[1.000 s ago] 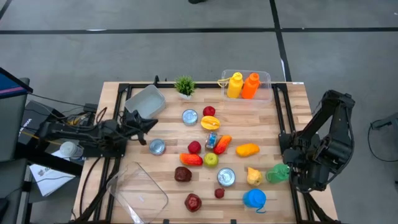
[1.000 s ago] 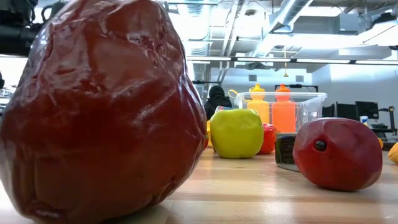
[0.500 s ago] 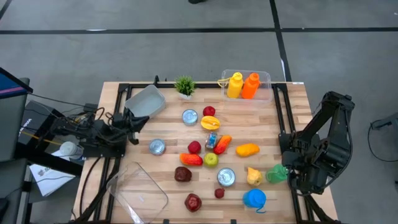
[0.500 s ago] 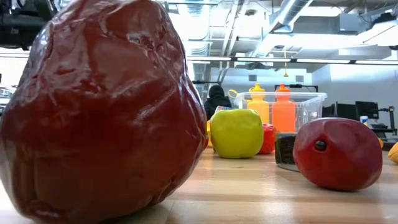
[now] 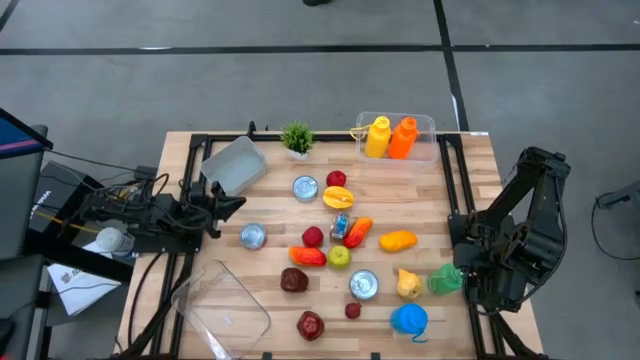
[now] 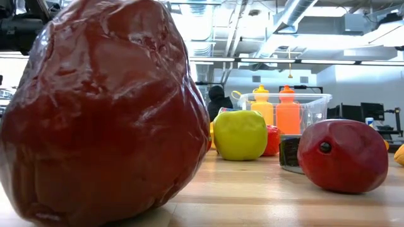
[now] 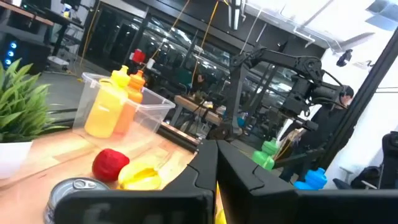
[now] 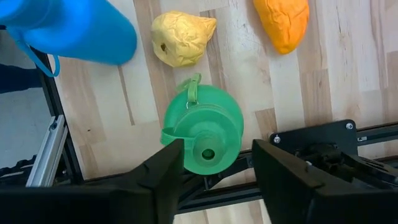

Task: Pick & Place Food Item
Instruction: Put the green tumbler into the top transparent bin

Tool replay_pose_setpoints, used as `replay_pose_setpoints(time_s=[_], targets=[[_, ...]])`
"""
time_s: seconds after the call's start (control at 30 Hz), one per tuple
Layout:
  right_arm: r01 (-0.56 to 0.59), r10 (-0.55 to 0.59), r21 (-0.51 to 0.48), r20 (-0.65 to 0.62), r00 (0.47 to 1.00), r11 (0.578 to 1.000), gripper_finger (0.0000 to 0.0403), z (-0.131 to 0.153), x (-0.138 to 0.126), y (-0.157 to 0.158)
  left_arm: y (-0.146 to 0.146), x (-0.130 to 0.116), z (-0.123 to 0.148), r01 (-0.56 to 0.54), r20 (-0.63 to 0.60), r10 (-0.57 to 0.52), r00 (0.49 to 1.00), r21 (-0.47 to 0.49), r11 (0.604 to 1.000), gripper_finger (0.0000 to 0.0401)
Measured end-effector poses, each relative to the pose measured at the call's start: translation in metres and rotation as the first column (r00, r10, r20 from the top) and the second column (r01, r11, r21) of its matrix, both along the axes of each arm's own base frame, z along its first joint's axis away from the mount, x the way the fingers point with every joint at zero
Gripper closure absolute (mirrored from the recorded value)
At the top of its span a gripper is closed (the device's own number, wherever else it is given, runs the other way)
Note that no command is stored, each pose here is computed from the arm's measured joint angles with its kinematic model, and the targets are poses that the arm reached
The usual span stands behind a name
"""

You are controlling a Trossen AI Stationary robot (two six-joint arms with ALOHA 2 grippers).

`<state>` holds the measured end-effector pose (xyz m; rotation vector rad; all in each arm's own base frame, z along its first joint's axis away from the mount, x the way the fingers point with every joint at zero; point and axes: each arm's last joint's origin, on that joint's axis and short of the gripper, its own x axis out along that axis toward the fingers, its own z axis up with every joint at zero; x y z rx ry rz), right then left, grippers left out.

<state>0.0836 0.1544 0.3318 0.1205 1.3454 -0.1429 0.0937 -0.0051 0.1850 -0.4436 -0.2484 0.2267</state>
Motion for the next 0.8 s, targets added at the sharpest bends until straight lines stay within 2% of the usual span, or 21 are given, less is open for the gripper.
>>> replay_pose_setpoints(time_s=[0.23,0.47,0.6,0.8], targets=[[0.0,0.0,0.001,0.001,1.0,1.0,0.0243,0.0001,0.0,0.0,0.0003,0.0,0.0001,-0.002,0.0,0.002,1.0,0.001,1.0,0.0401],[0.009,-0.009,0.017,0.007,1.0,1.0,0.0199,0.0005,0.0003,0.0006,0.0002,0.0001,-0.0002,-0.001,-0.002,0.001,1.0,0.001,1.0,0.0401],[0.028,-0.028,0.017,0.006,1.0,0.999,0.0172,0.0005,0.0001,0.0003,0.0001,0.0009,-0.0044,-0.001,-0.047,0.001,0.999,0.01,1.0,0.0401],[0.012,-0.012,0.018,0.008,1.0,1.0,0.0178,0.0004,0.0005,0.001,-0.0002,0.001,-0.0049,0.01,-0.051,-0.009,0.999,0.012,1.0,0.0401]])
